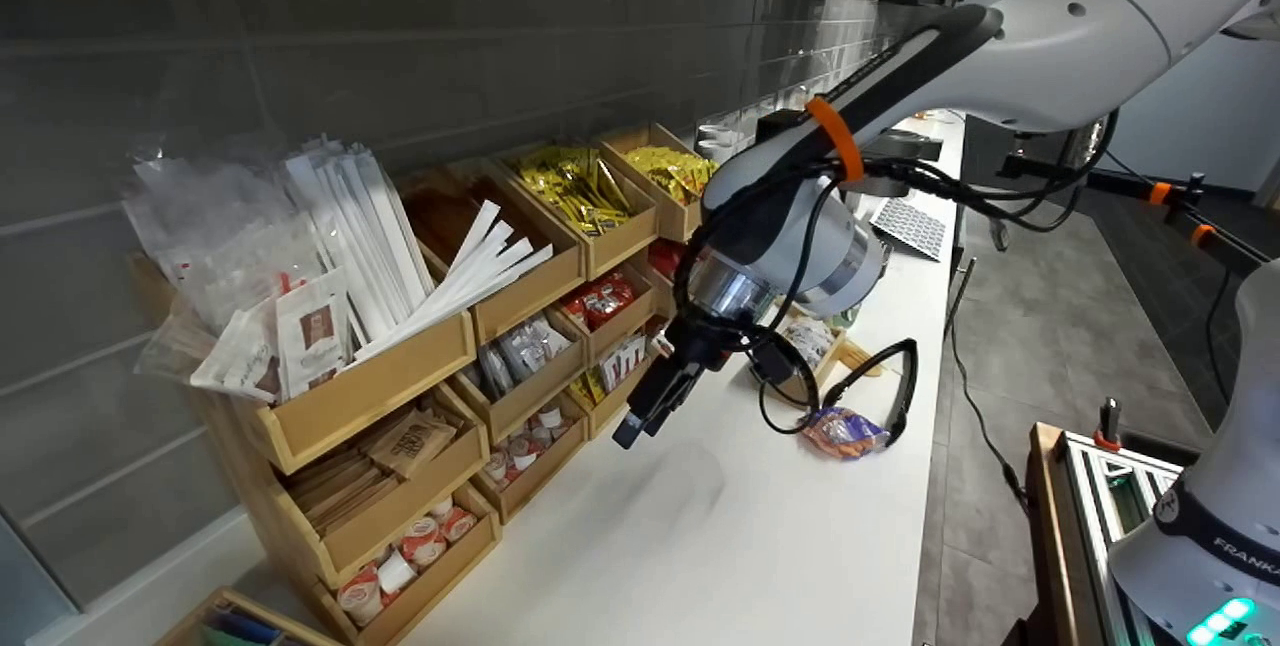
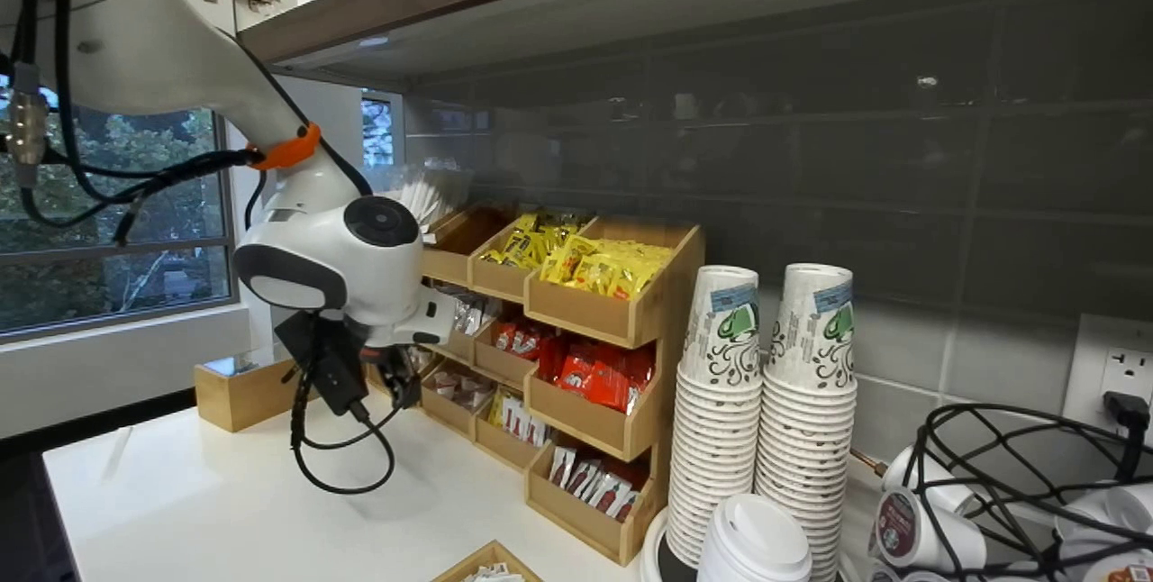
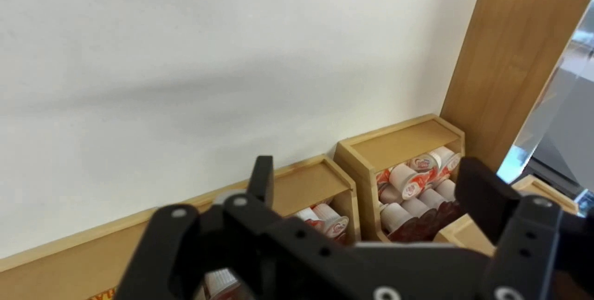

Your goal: Put the coffee pod from the counter on the bottom shelf.

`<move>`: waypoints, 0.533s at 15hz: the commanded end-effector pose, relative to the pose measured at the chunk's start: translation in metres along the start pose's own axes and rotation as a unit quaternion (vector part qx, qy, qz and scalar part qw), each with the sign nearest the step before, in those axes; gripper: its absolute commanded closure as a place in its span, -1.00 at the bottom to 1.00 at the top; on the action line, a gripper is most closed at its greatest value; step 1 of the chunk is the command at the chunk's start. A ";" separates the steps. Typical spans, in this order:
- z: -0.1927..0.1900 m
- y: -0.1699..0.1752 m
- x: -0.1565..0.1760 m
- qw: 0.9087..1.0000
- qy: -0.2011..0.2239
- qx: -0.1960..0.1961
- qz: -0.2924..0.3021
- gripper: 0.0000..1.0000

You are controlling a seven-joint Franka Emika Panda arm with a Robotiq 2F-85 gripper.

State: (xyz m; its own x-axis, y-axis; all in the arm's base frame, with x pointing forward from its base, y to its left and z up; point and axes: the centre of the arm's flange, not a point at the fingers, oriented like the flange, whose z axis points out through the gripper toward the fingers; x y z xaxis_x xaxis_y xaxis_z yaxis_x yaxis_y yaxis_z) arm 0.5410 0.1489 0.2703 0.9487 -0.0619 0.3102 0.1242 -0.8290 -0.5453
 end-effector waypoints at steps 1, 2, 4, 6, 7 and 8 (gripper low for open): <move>-0.041 -0.019 -0.012 0.999 -0.041 -0.019 0.007 -1.00; -0.047 -0.023 -0.014 0.998 -0.047 -0.030 0.012 -1.00; -0.059 -0.029 -0.017 0.997 -0.049 -0.062 0.017 -1.00; -0.072 -0.034 -0.023 0.994 -0.048 -0.095 0.006 -1.00; -0.078 -0.036 -0.026 0.993 -0.050 -0.109 0.000 -1.00; -0.084 -0.036 -0.029 0.991 -0.053 -0.124 -0.009 -1.00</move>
State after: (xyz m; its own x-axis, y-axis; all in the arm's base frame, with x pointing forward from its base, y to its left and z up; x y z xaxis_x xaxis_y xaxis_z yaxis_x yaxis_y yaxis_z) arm 0.5081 0.1419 0.3221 0.9709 -0.0196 0.2388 0.0811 -0.9110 -0.4043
